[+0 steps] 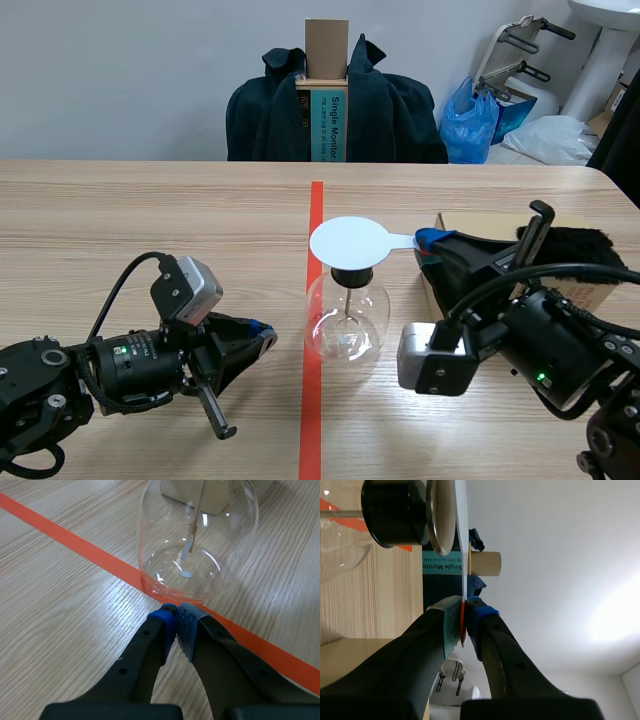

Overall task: Do the electroscope experiment.
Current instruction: 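Move the plate toward and away from the electroscope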

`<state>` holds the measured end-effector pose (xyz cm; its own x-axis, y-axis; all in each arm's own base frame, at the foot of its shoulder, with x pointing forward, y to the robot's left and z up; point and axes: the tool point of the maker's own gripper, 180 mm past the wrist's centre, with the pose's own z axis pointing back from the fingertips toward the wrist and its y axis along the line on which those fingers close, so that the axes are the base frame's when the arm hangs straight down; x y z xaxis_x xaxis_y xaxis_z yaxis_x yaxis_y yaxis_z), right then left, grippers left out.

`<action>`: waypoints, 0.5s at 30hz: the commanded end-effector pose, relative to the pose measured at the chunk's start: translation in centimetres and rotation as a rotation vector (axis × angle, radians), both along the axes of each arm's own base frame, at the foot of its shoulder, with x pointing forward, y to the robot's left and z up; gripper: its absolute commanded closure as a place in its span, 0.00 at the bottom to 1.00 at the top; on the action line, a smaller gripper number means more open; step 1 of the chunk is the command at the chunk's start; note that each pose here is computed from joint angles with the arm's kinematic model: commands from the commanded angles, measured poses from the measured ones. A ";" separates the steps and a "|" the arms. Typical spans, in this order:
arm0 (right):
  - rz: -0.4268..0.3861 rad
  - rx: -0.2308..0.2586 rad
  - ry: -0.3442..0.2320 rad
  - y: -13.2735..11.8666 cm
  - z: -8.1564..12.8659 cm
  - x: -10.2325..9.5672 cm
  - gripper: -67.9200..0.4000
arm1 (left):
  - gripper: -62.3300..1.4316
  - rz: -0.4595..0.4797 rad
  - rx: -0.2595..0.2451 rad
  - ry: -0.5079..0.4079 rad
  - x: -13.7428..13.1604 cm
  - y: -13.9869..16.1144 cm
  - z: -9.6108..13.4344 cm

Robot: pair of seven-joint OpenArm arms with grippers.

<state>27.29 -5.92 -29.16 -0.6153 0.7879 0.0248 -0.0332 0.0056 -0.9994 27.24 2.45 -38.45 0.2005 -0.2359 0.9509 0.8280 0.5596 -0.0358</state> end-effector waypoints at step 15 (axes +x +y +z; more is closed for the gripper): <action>-0.044 -0.002 -0.044 -1.1 1.2 1.1 0.98 | 0.94 0.004 -0.030 -0.028 0.5 -0.2 1.1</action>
